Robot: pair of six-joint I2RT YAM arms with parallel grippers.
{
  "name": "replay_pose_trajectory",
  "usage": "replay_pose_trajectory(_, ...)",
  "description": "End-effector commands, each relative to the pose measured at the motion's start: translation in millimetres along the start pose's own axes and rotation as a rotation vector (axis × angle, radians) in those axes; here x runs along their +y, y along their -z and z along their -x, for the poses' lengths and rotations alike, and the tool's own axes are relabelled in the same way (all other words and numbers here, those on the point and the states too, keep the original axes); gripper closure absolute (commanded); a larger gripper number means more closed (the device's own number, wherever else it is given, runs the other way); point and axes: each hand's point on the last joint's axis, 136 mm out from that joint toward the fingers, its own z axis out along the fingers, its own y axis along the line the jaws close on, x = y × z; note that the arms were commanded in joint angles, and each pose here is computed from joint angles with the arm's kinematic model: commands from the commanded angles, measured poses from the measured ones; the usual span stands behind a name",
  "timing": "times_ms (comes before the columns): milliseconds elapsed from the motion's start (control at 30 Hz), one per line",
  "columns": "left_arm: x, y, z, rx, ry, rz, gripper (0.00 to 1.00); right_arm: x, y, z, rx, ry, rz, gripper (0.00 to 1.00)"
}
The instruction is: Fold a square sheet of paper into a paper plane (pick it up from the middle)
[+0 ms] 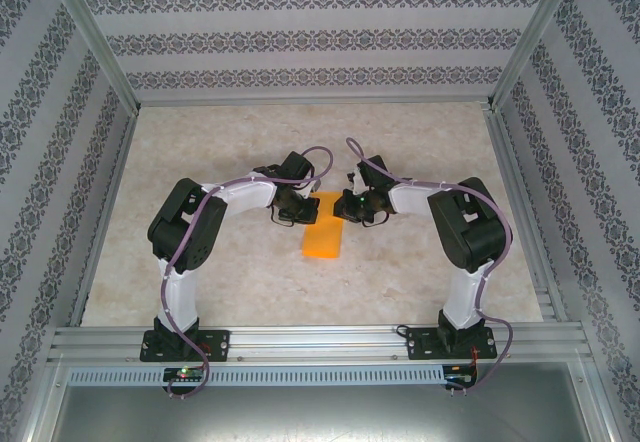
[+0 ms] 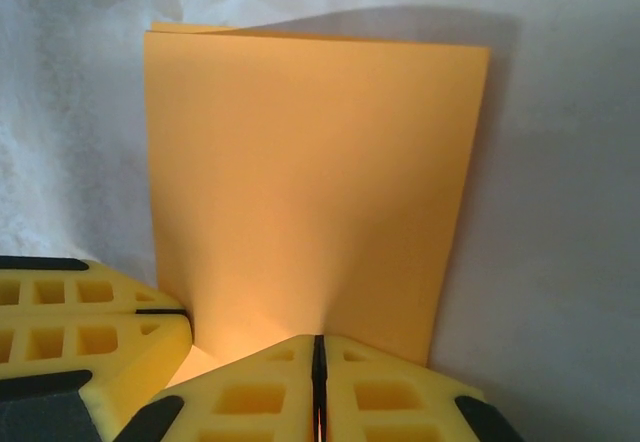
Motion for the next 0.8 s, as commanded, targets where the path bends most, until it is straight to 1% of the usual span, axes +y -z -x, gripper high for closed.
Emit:
replay_pose_trajectory(0, 73.6, -41.5, -68.5, 0.220, 0.047, 0.250, 1.00, -37.5, 14.6, -11.1, 0.009, -0.031, -0.137, 0.90)
replay_pose_trajectory(67, 74.0, -41.1, -68.7, 0.221, 0.047, 0.250, 1.00, -32.2, 22.6, -9.9, -0.005, -0.021, -0.132, 0.90)
replay_pose_trajectory(133, 73.7, -41.1, -67.9, 0.219, 0.047, 0.249, 1.00, -21.3, 25.5, -10.6, -0.004, -0.017, -0.091, 0.90)
replay_pose_trajectory(233, 74.7, -41.4, -68.6, 0.223, 0.045, 0.250, 1.00, 4.0, 25.0, -13.9, -0.004, -0.006, -0.010, 0.90)
replay_pose_trajectory(400, 73.5, -42.0, -67.8, 0.223, 0.045, 0.243, 1.00, 31.4, 18.8, -19.8, 0.000, 0.000, 0.065, 0.90)
replay_pose_trajectory(533, 73.4, -42.9, -67.5, 0.225, 0.042, 0.241, 1.00, 31.7, 0.1, -34.7, 0.062, -0.008, 0.065, 0.90)
replay_pose_trajectory(767, 75.5, -43.5, -67.7, 0.231, 0.038, 0.244, 1.00, 12.6, -7.5, -51.2, 0.130, -0.010, 0.006, 0.91)
